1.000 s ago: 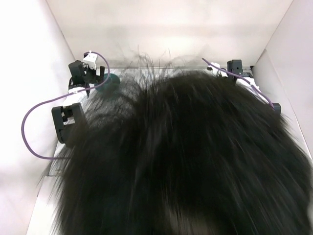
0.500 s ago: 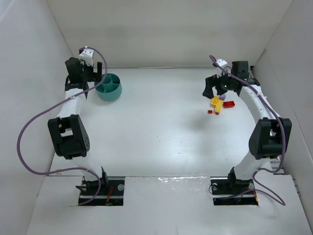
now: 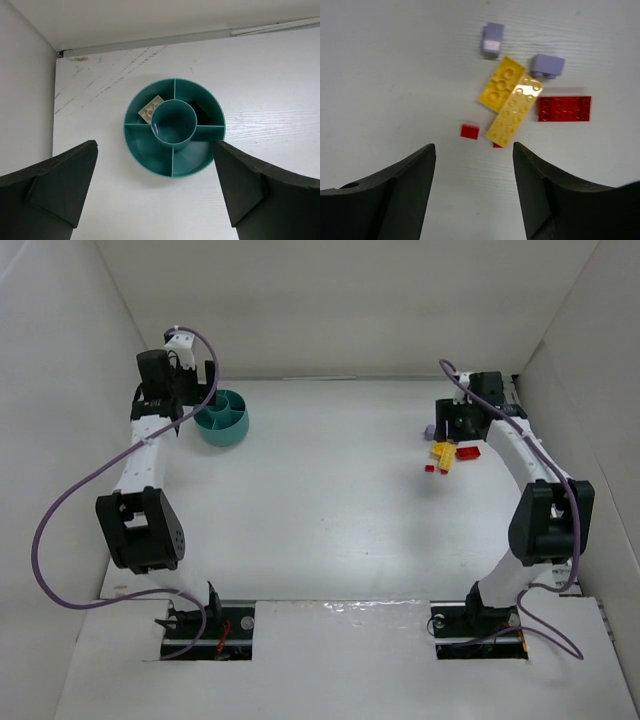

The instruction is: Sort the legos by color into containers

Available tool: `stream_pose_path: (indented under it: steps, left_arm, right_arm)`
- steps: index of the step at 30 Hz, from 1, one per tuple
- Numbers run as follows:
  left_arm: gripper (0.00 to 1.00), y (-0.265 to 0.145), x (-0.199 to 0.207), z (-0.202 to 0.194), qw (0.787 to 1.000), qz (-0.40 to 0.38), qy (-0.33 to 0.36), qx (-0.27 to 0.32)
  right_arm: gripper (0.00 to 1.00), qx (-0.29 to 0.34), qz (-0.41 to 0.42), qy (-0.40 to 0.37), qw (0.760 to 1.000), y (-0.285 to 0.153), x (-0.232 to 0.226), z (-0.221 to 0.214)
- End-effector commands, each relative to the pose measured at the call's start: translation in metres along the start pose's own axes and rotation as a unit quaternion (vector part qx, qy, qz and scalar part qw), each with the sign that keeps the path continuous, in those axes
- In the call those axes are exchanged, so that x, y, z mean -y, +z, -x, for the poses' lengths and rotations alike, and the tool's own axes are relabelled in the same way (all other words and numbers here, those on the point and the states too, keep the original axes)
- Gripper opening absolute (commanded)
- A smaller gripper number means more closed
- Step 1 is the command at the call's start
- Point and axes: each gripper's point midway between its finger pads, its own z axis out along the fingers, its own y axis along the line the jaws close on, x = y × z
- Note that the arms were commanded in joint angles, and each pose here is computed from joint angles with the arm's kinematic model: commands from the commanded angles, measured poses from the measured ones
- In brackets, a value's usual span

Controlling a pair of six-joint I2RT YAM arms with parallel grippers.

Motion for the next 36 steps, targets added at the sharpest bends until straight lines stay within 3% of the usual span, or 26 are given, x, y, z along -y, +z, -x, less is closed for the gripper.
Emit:
stream_pose_path:
  steps: [1,13,36]
  left_arm:
    - [1.00,-0.025,0.013,0.024,1.000,-0.010,-0.011,0.023]
    - [1.00,-0.020,0.018,0.023,1.000,-0.004,-0.020,0.011]
    - [1.00,0.002,0.010,0.026,1.000,0.005,-0.011,0.006]
  right_arm:
    - [0.68,0.015,-0.090,0.054,0.994,-0.001,0.052,0.017]
    - [0.62,0.007,-0.162,0.076,0.984,0.079,0.097,0.044]
    - [0.62,-0.062,-0.171,0.092,0.979,0.099,0.105,0.016]
